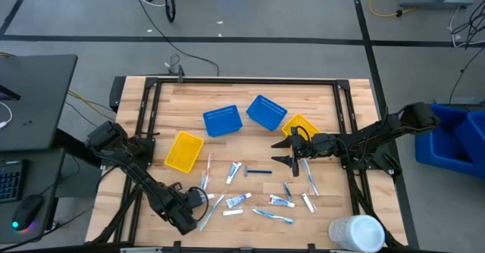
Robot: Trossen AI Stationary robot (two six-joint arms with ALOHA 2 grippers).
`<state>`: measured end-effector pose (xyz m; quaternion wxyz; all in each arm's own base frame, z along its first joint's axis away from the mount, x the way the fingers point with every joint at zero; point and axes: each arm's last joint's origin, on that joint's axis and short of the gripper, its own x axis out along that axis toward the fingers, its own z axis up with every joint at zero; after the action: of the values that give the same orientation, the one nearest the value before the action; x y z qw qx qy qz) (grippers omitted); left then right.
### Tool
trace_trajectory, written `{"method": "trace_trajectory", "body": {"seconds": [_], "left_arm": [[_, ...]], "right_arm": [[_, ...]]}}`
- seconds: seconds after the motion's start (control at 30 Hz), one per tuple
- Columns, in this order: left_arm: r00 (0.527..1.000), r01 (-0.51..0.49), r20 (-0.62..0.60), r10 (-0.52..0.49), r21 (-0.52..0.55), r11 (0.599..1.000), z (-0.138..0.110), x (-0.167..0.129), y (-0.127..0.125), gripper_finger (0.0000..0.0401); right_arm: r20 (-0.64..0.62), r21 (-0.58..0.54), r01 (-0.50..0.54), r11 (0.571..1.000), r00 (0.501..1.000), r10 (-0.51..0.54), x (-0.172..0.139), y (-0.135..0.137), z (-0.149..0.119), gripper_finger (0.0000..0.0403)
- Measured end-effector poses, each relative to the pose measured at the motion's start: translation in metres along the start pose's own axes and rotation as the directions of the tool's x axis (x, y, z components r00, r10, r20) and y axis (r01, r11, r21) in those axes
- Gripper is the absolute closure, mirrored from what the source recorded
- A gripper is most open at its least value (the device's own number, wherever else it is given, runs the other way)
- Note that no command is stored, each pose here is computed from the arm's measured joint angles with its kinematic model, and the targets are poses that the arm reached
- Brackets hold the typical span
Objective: Pick & Place Travel size toiletries
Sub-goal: Put the blue razor into the left yellow bin
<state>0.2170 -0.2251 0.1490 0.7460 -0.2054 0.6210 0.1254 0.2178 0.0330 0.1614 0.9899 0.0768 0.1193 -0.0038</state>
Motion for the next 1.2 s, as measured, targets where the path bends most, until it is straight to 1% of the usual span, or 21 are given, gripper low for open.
{"method": "trace_trajectory", "body": {"seconds": [0.17, 0.27, 0.33, 0.47, 0.53, 0.63, 0.7, 0.77, 0.8, 0.87, 0.97, 1.1, 1.2], "left_arm": [[0.999, 0.034, 0.020, -0.034, -0.001, 0.999, 0.004, -0.008, -0.009, 0.0357], [0.997, 0.052, 0.053, -0.052, 0.017, 0.999, 0.009, -0.019, -0.018, 0.0362], [0.996, 0.019, 0.089, -0.020, 0.012, 1.000, 0.013, -0.028, -0.020, 0.0367], [0.985, -0.104, 0.142, 0.101, 0.011, 0.995, 0.024, -0.054, -0.021, 0.0367], [0.973, -0.188, 0.142, 0.185, 0.008, 0.982, 0.031, -0.067, -0.017, 0.0365], [0.939, -0.321, 0.124, 0.321, -0.021, 0.947, 0.044, -0.085, -0.004, 0.0366], [0.897, -0.410, 0.152, 0.416, -0.068, 0.909, 0.053, -0.093, 0.006, 0.0367], [0.854, -0.454, 0.216, 0.473, -0.136, 0.881, 0.063, -0.096, 0.013, 0.0367], [0.845, -0.457, 0.225, 0.485, -0.166, 0.874, 0.067, -0.098, 0.017, 0.0367], [0.837, -0.473, 0.198, 0.511, -0.208, 0.856, 0.076, -0.101, 0.027, 0.0366], [0.832, -0.487, 0.172, 0.527, -0.227, 0.843, 0.087, -0.106, 0.038, 0.0367], [0.852, -0.463, 0.142, 0.504, -0.245, 0.852, 0.101, -0.120, 0.055, 0.0367], [0.862, -0.449, 0.134, 0.489, -0.250, 0.858, 0.106, -0.136, 0.069, 0.0367]], "right_arm": [[0.000, 0.000, 0.000, 1.000, 1.000, 0.000, 0.000, 0.000, 0.000, 0.0180], [0.000, 0.000, 0.000, 1.000, 1.000, 0.000, 0.000, 0.000, 0.000, 0.0176], [0.001, 0.000, 0.000, 1.000, 1.000, 0.000, 0.000, 0.000, 0.000, 0.0172], [0.001, 0.000, 0.000, 1.000, 1.000, 0.000, 0.000, 0.000, 0.000, 0.0165], [0.004, 0.001, 0.001, 1.000, 1.000, -0.001, 0.000, 0.000, 0.000, 0.0162], [0.025, 0.016, 0.013, 1.000, 1.000, -0.013, 0.000, 0.000, 0.002, 0.0159], [0.034, 0.022, 0.019, 1.000, 0.999, -0.020, 0.000, 0.000, 0.003, 0.0157], [0.037, 0.024, 0.020, 1.000, 0.999, -0.020, 0.000, 0.000, 0.003, 0.0158], [0.036, 0.024, 0.019, 1.000, 0.999, -0.020, 0.000, 0.000, 0.003, 0.0159], [0.033, 0.024, 0.020, 1.000, 0.999, -0.021, 0.000, 0.000, 0.003, 0.0163], [0.029, 0.023, 0.021, 1.000, 0.999, -0.022, 0.000, 0.000, 0.002, 0.0170], [0.029, 0.023, 0.021, 1.000, 0.999, -0.022, 0.000, 0.000, 0.002, 0.0177], [0.029, 0.023, 0.021, 1.000, 0.999, -0.022, 0.000, 0.000, 0.002, 0.0180]]}}
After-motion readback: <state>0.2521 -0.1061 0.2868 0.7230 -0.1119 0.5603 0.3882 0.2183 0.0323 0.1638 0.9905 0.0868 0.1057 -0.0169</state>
